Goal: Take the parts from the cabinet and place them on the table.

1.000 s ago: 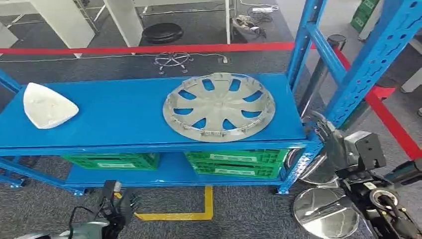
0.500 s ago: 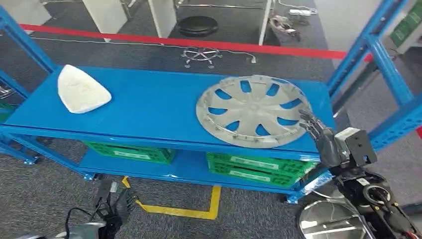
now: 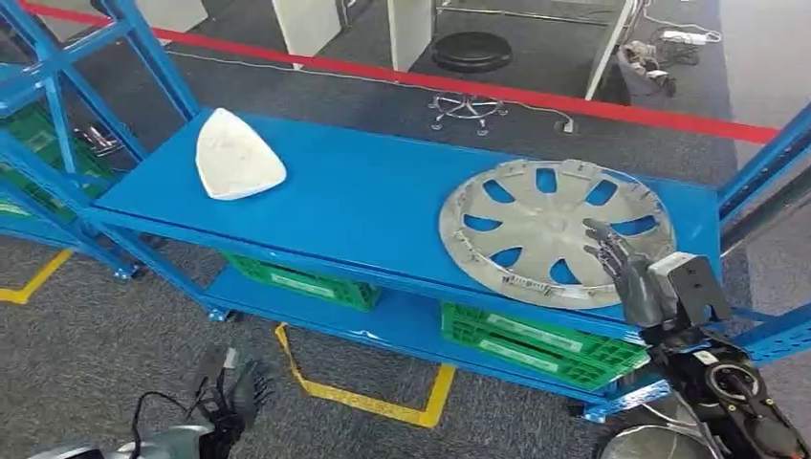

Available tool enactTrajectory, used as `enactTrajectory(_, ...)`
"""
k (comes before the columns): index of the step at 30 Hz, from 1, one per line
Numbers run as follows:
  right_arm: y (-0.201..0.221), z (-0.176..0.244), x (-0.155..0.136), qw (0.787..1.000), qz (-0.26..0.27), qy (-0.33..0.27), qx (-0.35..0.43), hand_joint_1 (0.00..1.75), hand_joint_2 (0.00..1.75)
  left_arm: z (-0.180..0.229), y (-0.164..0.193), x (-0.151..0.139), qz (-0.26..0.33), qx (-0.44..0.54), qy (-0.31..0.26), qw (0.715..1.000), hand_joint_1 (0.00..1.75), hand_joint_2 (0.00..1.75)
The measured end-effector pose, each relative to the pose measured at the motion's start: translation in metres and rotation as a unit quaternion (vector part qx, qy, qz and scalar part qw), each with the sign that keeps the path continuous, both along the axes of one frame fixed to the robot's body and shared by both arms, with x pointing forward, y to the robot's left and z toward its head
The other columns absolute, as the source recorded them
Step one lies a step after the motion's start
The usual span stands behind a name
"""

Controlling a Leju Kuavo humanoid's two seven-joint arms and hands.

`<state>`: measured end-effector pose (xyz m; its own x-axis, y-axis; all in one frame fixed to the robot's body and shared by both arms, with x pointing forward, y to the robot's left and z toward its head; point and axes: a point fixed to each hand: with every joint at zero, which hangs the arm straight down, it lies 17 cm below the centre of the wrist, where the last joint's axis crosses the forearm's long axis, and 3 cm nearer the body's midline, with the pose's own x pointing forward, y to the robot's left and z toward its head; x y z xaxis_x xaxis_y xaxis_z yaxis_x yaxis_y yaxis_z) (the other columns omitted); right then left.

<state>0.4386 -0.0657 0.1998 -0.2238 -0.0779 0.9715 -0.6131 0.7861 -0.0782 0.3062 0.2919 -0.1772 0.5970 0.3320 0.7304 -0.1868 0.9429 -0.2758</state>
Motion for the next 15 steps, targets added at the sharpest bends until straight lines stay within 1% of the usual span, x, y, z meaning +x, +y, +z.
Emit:
enactTrajectory(4, -0.001, -0.006, 0.004, 1.000, -0.008, 0.006, -0.017, 0.00, 0.00, 0.002, 0.002, 0.005, 0.001, 0.003, -0.004, 1.000, 0.00, 0.00)
enactTrajectory(6, -0.003, -0.014, 0.008, 0.999, -0.021, 0.013, -0.034, 0.00, 0.00, 0.001, 0.000, 0.002, 0.001, 0.001, -0.002, 1.000, 0.00, 0.00)
enactTrajectory(9, -0.011, -0.024, 0.017, 0.996, -0.055, 0.023, -0.063, 0.00, 0.00, 0.000, 0.002, 0.000, 0.004, 0.002, 0.000, 1.000, 0.00, 0.00)
enactTrajectory(12, -0.024, -0.029, 0.027, 0.990, -0.104, 0.027, -0.090, 0.00, 0.00, 0.001, 0.004, 0.001, 0.009, 0.002, -0.003, 1.000, 0.00, 0.00)
enactTrajectory(15, -0.038, -0.037, 0.027, 0.982, -0.148, 0.029, -0.110, 0.00, 0.00, -0.003, 0.005, -0.005, 0.014, 0.004, 0.001, 1.000, 0.00, 0.00)
